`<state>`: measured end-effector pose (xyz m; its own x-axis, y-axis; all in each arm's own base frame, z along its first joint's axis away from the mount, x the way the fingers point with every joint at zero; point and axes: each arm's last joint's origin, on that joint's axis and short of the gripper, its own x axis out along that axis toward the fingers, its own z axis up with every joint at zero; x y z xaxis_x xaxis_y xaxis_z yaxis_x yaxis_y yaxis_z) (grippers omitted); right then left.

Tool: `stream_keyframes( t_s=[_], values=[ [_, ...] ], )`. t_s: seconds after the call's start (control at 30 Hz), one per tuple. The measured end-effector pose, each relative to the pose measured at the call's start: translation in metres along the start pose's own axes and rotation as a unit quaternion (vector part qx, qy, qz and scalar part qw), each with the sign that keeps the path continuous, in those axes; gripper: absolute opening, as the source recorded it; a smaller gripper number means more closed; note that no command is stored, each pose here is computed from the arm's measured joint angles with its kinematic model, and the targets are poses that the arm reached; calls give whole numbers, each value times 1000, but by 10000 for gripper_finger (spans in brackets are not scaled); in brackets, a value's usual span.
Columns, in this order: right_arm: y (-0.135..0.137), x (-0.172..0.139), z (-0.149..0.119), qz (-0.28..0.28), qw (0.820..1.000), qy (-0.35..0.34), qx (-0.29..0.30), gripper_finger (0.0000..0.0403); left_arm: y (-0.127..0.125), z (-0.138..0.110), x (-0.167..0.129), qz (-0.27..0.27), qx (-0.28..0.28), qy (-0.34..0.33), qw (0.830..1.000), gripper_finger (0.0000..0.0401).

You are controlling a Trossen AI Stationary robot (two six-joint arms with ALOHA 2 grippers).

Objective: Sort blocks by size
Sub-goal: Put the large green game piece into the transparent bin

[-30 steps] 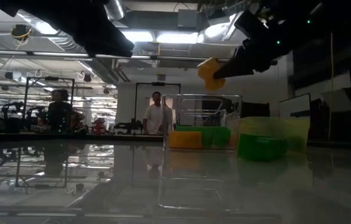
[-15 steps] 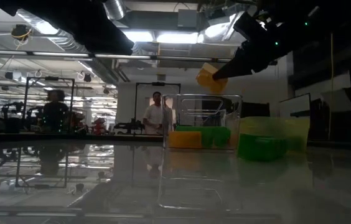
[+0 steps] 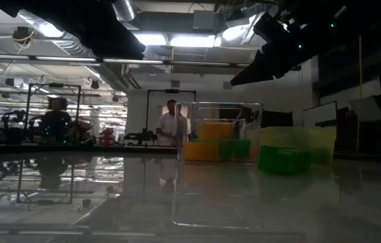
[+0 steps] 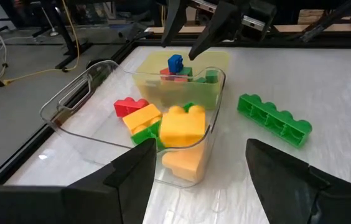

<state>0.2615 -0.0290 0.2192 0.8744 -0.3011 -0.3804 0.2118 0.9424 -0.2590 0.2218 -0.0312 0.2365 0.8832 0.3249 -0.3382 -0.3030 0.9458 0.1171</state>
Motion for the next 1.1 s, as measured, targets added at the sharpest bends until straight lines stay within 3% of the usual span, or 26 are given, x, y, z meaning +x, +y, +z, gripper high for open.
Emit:
stream_keyframes(
  t_s=[0.13,0.23,0.4,0.6,0.8,1.1],
  values=[
    [0,-1,4,14,1000,-2,0,196,0,0,0,0,0,0,1000,235],
    [3,-6,20,82,996,-16,-6,195,0,0,0,0,-3,0,1000,235],
    [25,-18,41,220,972,-24,-73,195,0,0,0,0,-17,0,1000,235],
    [58,-26,30,290,946,26,-143,195,0,0,0,-1,-12,-2,1000,235],
    [79,-13,11,292,936,93,-173,195,0,0,0,-1,-13,-1,1000,235],
    [93,10,-16,305,923,166,-167,195,0,0,0,-2,-13,-1,1000,235]
  ],
)
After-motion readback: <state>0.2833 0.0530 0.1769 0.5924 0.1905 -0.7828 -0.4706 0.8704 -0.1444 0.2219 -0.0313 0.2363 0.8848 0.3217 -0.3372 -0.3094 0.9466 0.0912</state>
